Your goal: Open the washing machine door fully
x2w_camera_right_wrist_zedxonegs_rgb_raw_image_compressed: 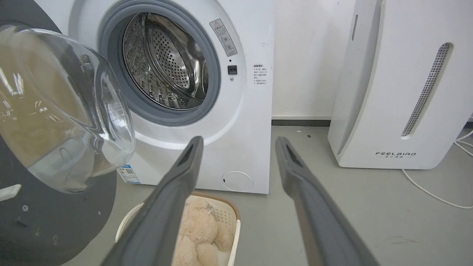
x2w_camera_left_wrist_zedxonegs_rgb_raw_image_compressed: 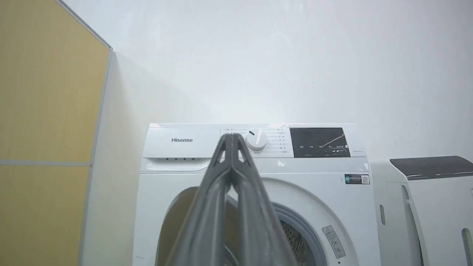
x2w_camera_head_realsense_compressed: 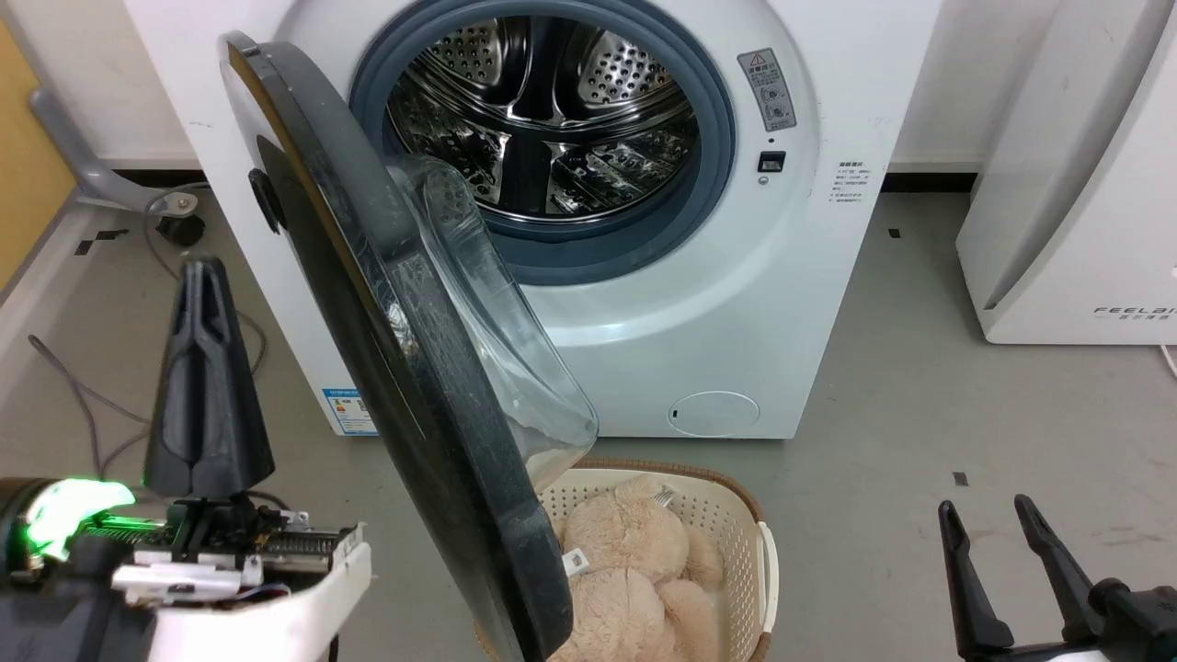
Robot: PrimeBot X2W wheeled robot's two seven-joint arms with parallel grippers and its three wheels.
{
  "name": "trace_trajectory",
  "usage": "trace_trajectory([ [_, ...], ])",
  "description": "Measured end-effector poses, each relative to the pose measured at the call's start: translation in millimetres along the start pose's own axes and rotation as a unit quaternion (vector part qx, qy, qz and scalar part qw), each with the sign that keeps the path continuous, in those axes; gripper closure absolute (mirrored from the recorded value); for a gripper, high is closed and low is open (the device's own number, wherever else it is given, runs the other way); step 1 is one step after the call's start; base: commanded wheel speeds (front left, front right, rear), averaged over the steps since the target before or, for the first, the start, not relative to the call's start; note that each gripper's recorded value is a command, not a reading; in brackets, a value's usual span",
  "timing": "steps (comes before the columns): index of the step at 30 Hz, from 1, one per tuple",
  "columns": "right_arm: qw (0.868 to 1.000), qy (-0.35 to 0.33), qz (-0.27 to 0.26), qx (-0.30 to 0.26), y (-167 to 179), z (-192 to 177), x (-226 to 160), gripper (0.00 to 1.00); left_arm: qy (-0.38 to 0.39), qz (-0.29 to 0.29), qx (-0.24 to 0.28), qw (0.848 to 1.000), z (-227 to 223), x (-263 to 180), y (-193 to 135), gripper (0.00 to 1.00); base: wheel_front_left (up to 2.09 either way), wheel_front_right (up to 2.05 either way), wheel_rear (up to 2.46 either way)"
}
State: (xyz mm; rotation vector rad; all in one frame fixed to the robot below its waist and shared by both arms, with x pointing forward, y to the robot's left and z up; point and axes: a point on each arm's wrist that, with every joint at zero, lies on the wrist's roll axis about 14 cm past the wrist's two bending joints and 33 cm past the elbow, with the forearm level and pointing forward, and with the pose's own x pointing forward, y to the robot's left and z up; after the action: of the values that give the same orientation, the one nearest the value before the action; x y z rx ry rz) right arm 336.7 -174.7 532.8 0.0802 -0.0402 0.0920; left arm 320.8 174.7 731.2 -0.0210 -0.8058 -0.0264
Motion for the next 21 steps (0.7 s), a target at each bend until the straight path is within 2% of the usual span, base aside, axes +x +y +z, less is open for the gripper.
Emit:
trace_trajectory([
  [5,1.0,0.002,-0.001,0.001,-0.5,-2.3,0.1,0.0,-0.051,-0.03,-0.015,0.998,31.8,4.8,-18.2,1.0,0.0,0.0,0.0],
  [12,1.0,0.002,-0.002,0.003,-1.5,-3.1,0.6,0.0,-0.085,-0.085,-0.066,0.99,58.3,0.7,-50.3,1.0,0.0,0.0,0.0],
  [16,1.0,0.001,0.0,0.003,-0.8,-2.7,1.6,0.0,-0.057,-0.127,-0.132,0.981,50.2,-8.8,-77.5,1.0,0.0,0.0,0.0],
  [21,1.0,0.0,-0.001,0.002,-1.7,-1.5,2.0,0.0,0.041,-0.169,-0.202,0.964,17.0,-34.4,-116.2,1.0,0.0,0.0,0.0],
])
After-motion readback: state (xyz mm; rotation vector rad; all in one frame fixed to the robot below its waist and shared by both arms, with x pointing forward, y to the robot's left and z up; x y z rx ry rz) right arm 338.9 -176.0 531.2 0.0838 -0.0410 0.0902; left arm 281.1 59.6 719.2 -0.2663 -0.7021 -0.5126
